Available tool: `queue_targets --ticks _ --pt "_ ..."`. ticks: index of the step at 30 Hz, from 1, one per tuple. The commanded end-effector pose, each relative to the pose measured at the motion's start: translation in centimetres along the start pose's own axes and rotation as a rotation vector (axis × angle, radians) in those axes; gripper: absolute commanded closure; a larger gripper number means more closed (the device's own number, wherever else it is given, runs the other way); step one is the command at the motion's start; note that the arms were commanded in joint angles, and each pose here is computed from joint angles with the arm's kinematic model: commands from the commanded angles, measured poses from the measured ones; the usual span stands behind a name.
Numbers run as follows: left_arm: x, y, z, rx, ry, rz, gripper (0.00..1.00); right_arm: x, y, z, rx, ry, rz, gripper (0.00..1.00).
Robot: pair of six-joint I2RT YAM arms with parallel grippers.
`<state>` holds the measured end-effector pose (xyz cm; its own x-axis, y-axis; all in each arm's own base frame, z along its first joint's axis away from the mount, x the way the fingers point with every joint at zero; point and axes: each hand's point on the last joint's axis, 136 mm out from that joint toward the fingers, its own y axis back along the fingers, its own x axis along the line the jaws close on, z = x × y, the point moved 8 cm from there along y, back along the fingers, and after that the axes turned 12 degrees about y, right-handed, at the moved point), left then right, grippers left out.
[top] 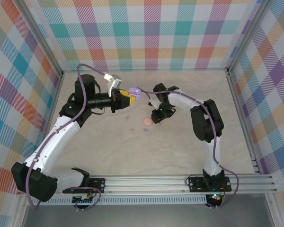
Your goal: Insert the wireless bluetooth earbuds into the charging case
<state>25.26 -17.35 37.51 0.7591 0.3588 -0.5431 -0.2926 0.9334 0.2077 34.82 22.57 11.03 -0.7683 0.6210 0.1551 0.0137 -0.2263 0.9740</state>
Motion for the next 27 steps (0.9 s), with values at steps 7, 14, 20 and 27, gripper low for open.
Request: queue_targets --ticks 7,14,20,27 --pt "-0.6 0.5 0.1 -0.010 -0.011 -0.004 0.85 0.2 -1.1 -0.1 0.063 0.030 -0.033 0.61" --pt "-0.6 0.6 0.1 -0.006 -0.008 -0.002 0.85 0.2 -1.8 0.0 0.084 0.034 -0.060 0.63" --pt "-0.7 0.7 0.0 -0.005 -0.013 0.002 0.85 0.3 -2.4 -0.1 0.106 0.042 -0.086 0.65" --pt "-0.8 0.8 0.0 -0.002 -0.019 0.005 0.85 0.5 -2.6 -0.4 0.115 0.044 -0.126 0.70"
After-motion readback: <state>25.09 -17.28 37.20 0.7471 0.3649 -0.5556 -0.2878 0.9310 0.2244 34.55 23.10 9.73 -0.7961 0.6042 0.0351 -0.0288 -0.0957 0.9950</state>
